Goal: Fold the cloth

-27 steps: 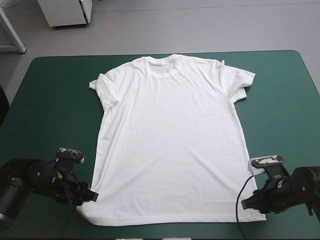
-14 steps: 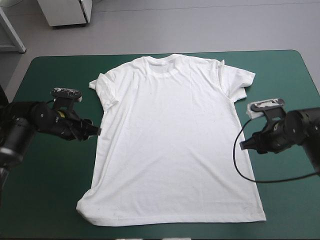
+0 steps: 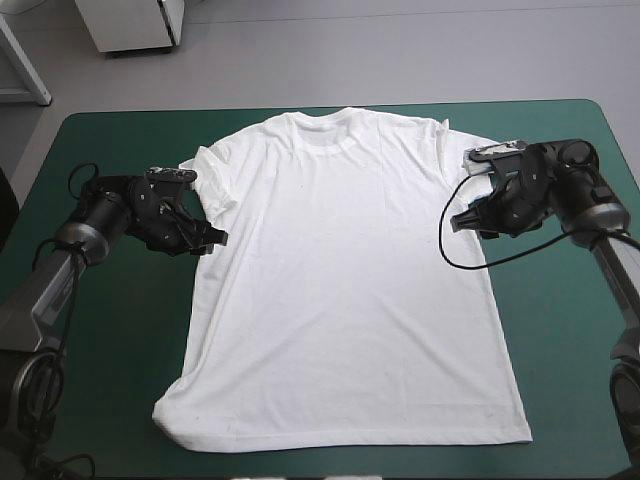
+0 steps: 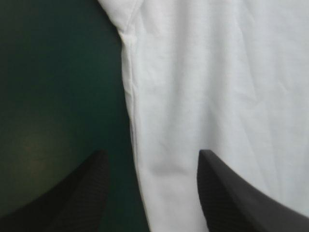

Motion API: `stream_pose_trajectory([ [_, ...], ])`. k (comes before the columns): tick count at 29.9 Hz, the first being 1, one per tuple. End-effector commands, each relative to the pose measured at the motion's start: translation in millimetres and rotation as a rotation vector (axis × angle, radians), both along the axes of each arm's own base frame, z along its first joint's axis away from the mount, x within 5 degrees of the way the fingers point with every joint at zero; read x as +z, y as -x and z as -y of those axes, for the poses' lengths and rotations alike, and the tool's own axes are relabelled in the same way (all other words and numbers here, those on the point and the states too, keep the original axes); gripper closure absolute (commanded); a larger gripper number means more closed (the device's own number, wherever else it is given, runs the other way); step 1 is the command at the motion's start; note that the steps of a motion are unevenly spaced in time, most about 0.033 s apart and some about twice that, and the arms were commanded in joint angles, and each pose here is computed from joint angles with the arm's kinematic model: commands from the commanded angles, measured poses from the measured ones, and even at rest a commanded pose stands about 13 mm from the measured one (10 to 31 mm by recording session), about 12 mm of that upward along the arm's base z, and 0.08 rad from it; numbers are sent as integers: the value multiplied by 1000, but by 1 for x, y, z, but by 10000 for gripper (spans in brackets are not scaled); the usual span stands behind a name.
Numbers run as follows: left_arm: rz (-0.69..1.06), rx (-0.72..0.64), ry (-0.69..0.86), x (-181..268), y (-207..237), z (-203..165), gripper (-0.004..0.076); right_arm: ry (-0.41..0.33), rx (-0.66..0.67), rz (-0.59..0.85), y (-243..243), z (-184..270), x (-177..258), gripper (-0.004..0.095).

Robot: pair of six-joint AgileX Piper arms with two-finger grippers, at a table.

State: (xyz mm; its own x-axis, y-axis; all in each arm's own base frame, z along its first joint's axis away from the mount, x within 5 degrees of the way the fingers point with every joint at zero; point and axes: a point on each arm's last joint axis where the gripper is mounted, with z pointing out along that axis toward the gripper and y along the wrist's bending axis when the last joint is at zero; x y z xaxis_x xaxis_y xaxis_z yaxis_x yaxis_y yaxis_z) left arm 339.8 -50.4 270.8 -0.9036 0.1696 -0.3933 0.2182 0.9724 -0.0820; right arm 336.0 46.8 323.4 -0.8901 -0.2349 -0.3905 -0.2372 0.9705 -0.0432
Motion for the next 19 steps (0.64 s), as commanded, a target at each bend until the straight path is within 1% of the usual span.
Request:
stream_pose_trajectory([
  [1,103,8,23,13,-16,2,314,-10,11,107,-8,-2,21,463],
  [7,92,-2,6,3,-44,4,314,-17,9,118,-19,-3,17,462],
  [9,57,-9,0,-3,-50,5,314,-16,9,109,-22,-3,13,463],
  [12,-10,-19,-7,-13,-54,6,314,-8,12,103,-27,-4,7,462],
  [17,-26,-19,-9,-20,-56,6,316,-6,15,95,-40,-6,-4,462],
  [19,-27,-20,-12,-21,-57,6,342,-5,15,88,-45,-6,-8,463],
])
